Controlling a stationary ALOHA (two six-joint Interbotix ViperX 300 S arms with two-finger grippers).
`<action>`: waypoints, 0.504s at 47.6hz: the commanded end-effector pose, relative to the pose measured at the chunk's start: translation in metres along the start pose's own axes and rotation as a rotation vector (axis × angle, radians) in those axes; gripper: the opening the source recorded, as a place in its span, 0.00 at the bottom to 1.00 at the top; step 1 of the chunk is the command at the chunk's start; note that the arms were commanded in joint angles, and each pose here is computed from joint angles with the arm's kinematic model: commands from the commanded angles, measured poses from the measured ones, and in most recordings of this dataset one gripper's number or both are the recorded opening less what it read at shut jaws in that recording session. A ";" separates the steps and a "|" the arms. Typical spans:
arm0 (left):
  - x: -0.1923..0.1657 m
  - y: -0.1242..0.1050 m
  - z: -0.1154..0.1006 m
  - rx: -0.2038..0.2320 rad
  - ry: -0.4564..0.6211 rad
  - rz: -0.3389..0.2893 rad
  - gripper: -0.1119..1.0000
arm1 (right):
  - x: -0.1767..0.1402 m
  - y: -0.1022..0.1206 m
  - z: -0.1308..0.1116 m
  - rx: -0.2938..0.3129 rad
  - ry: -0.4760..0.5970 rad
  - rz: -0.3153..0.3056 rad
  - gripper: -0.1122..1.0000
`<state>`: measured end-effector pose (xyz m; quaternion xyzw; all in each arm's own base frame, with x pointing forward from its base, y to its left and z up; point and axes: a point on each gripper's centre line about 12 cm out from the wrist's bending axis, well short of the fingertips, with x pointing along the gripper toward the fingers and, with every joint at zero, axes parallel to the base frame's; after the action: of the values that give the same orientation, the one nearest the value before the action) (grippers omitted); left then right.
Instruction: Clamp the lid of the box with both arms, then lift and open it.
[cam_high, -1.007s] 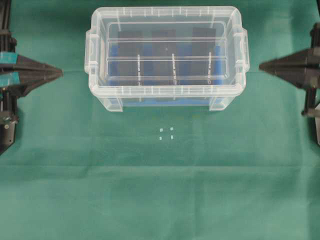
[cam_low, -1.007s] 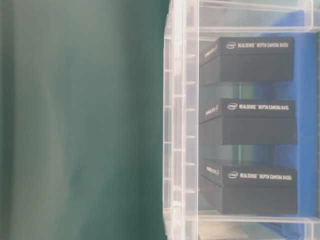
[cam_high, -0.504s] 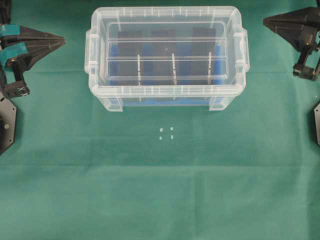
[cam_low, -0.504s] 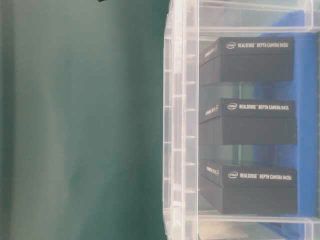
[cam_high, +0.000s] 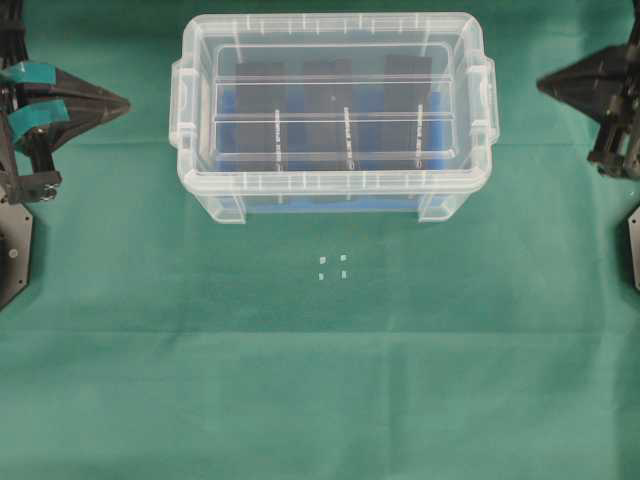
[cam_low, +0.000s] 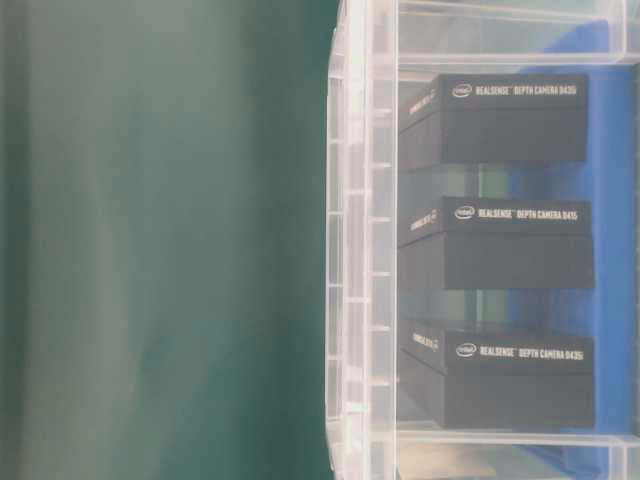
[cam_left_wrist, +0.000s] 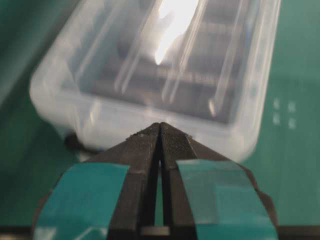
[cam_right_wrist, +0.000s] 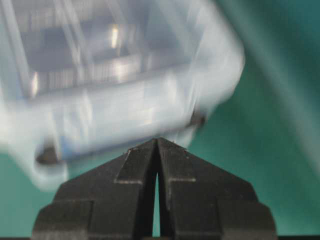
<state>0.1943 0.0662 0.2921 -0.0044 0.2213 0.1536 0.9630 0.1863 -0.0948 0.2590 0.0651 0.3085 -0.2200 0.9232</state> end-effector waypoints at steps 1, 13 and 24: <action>-0.001 0.001 0.006 0.000 0.109 -0.001 0.10 | -0.004 -0.001 0.003 0.008 0.091 -0.004 0.10; -0.002 0.000 0.002 0.011 0.394 -0.022 0.10 | -0.013 -0.004 0.004 -0.012 0.312 -0.023 0.10; -0.002 -0.003 0.001 0.013 0.437 -0.034 0.10 | -0.011 -0.005 0.010 -0.016 0.394 -0.030 0.10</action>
<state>0.1916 0.0627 0.2847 -0.0370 0.4339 0.1303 0.8907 0.1771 -0.0948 0.2644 0.0952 0.4901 -0.2108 0.8404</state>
